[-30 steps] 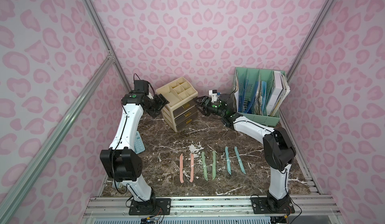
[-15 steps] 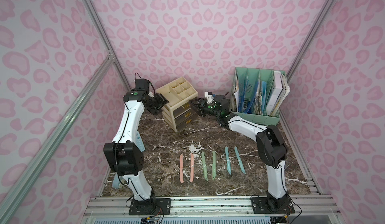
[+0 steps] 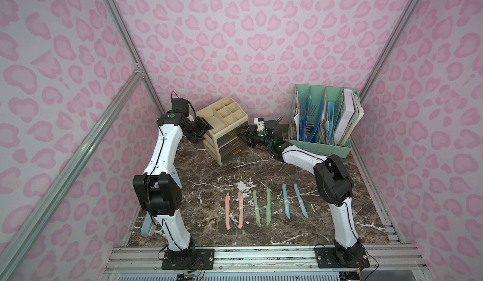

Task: Place the fruit knives into the drawer by color
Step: Open the drawer in the storage box.

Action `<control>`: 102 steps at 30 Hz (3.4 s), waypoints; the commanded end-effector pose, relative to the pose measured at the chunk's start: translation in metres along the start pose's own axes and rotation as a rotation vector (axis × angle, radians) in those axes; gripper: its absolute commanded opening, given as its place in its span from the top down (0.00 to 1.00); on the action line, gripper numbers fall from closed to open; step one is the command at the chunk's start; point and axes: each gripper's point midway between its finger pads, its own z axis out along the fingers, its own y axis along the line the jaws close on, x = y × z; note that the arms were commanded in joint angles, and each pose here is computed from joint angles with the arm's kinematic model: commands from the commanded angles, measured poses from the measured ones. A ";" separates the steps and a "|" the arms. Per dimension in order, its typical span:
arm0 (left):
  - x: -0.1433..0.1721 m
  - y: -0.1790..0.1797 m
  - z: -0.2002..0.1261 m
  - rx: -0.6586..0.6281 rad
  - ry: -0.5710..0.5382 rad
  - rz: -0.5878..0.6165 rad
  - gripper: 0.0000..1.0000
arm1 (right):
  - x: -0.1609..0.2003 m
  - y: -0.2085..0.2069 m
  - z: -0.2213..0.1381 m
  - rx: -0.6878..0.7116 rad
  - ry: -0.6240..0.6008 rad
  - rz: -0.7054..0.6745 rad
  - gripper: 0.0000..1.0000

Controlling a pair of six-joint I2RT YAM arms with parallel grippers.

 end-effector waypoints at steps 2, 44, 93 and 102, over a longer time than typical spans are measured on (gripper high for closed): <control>-0.001 -0.003 0.000 0.008 0.004 0.014 0.34 | -0.004 0.009 0.006 -0.035 -0.002 -0.006 0.61; 0.000 -0.003 0.005 0.012 0.021 0.006 0.32 | -0.001 0.001 0.017 -0.035 0.013 0.000 0.93; -0.006 -0.031 0.002 -0.038 0.002 0.115 0.80 | 0.007 -0.008 -0.028 -0.032 0.022 0.037 1.00; -0.008 -0.057 -0.008 0.007 -0.007 0.141 0.76 | 0.007 -0.001 -0.024 -0.083 0.042 0.078 1.00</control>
